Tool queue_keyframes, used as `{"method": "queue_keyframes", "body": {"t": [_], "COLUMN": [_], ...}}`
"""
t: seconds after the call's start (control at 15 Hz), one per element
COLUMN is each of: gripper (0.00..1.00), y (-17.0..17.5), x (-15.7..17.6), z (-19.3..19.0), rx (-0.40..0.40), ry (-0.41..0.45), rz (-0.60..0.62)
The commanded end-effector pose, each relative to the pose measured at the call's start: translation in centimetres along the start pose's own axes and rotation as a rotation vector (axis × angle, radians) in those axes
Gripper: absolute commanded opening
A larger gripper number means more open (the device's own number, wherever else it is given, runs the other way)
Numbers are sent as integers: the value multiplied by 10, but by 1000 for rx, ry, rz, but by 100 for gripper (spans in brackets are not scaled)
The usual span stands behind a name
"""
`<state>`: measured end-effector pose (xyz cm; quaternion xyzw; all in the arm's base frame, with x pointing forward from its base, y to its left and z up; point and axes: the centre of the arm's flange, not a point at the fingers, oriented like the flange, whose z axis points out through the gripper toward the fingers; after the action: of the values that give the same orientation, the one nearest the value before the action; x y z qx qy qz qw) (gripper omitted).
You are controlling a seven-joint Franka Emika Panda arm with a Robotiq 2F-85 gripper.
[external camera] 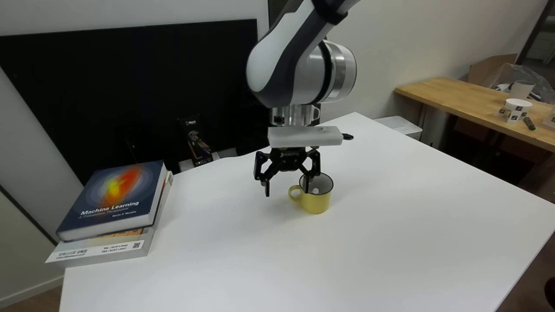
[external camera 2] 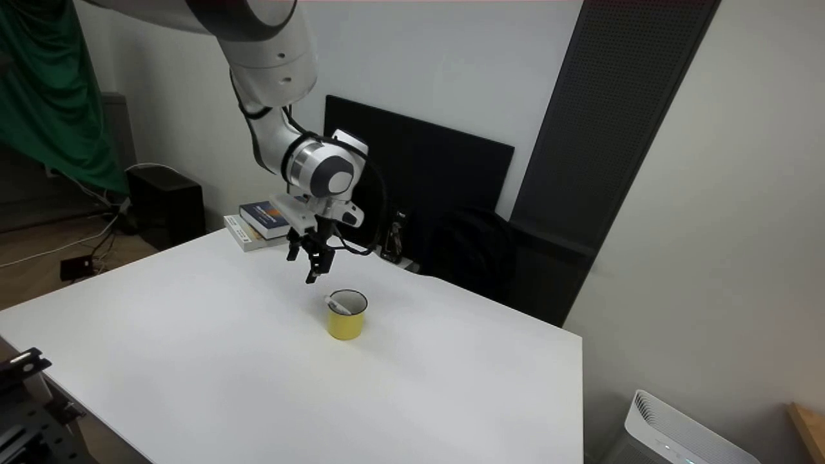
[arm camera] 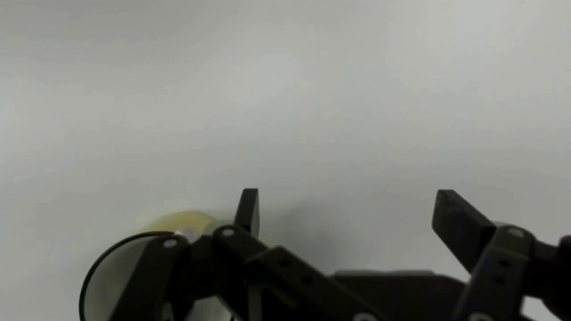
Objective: Pick up the blue marker from the table and place it inside the yellow mug
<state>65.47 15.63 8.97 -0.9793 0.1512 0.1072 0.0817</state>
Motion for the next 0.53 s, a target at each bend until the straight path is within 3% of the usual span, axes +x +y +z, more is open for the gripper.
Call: {"method": "queue_keyframes", "body": {"t": [0.0,0.27,0.33,0.47], "gripper": [100,100,100,100], "y": [-22,-41,-47,-52], "x": [-26,-52,-29,-38], "z": [-20,-25,-14,-14], "rx": [-92,-167,-134,-146], "ry": [107,242,188,213], "rz": [-141,-254,-238,-268]}}
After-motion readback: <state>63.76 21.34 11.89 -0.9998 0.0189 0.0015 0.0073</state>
